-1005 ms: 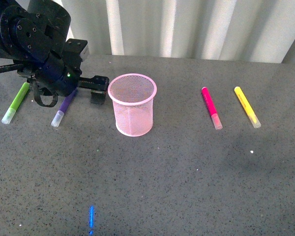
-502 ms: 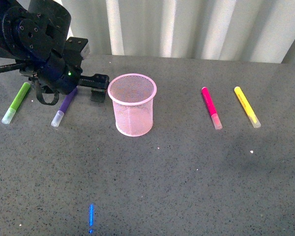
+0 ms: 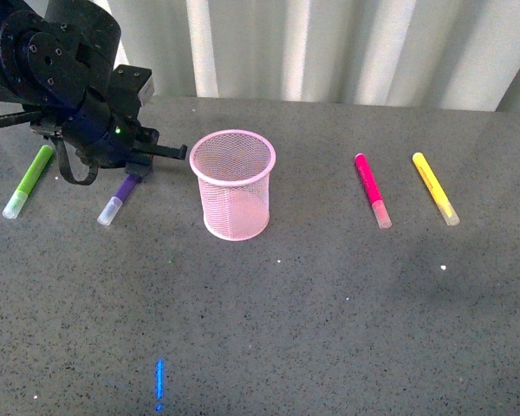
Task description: Insert purple and pink pens into pink cup
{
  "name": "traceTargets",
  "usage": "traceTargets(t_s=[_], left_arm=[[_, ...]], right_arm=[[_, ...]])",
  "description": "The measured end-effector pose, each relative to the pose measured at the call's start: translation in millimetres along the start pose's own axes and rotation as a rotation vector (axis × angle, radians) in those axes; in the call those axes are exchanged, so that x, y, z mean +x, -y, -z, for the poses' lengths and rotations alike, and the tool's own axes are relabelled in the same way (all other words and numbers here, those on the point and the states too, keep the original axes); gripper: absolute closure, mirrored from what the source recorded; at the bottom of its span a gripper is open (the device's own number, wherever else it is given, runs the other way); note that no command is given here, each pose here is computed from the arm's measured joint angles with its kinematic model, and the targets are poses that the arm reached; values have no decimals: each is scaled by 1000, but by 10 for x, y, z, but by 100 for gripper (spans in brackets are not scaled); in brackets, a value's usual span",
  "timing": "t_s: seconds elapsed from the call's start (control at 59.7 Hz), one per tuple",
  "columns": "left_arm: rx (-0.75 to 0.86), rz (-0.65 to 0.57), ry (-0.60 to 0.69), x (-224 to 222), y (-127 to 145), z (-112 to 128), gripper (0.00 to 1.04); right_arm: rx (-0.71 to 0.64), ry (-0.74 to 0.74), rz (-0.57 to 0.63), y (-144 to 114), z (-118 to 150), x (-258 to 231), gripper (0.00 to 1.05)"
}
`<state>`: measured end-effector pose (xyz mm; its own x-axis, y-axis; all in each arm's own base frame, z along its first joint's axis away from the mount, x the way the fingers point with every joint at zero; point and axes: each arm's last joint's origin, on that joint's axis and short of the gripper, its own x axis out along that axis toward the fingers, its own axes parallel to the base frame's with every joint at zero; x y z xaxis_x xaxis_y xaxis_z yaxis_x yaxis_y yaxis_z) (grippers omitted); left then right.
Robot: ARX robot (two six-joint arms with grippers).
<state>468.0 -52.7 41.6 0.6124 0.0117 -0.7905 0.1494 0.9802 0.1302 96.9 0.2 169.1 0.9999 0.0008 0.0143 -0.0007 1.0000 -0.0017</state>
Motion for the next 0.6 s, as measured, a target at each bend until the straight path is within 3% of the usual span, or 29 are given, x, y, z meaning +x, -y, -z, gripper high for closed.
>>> traceTargets(t_s=[0.368, 0.486, 0.603], left_arm=[[-38, 18, 37, -140, 20, 81, 92], [-83, 22, 176, -323, 30, 25, 92], [-148, 34, 409, -703, 43, -185, 92]], right_arm=[[0, 0, 0, 0, 0, 0, 7], [0, 0, 0, 0, 0, 0, 7], [0, 0, 0, 0, 0, 0, 7]])
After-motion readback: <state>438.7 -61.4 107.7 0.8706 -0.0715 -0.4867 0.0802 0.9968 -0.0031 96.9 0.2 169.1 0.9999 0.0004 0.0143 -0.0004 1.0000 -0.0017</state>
